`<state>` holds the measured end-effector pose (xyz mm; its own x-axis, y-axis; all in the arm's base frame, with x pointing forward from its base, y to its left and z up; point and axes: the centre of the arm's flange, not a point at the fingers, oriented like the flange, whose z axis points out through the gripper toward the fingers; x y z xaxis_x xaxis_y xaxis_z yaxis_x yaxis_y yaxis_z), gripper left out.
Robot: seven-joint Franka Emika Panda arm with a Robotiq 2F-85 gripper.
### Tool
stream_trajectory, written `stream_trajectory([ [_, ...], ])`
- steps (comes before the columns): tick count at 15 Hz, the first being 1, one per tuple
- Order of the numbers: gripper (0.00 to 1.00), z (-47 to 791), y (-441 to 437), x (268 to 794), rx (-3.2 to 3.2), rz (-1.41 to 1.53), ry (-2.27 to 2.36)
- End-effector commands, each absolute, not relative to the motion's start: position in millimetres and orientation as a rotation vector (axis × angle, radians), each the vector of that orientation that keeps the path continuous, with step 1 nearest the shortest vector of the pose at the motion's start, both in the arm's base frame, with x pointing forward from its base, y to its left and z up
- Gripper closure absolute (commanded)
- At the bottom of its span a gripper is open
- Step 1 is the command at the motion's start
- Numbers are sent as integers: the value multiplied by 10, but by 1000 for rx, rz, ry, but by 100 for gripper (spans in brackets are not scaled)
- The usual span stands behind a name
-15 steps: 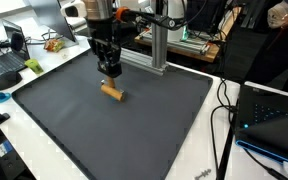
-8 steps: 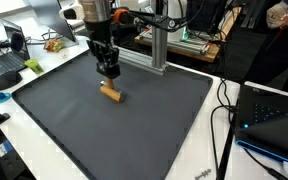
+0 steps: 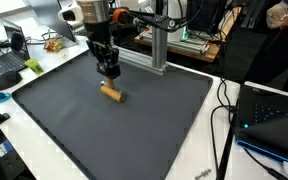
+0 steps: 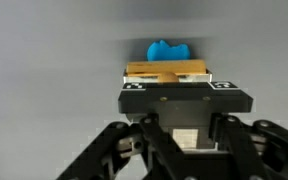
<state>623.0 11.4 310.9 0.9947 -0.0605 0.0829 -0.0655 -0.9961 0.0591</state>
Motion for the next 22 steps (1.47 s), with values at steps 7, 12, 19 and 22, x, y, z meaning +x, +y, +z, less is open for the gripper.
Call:
stream_trajectory([
  [7,78,2905,110,6337,3101,-47,-72],
  [12,78,2882,115,6360,3102,-93,-59],
  [19,78,2847,119,6375,3104,-156,-51],
  [22,78,2842,123,6384,3103,-175,-49],
])
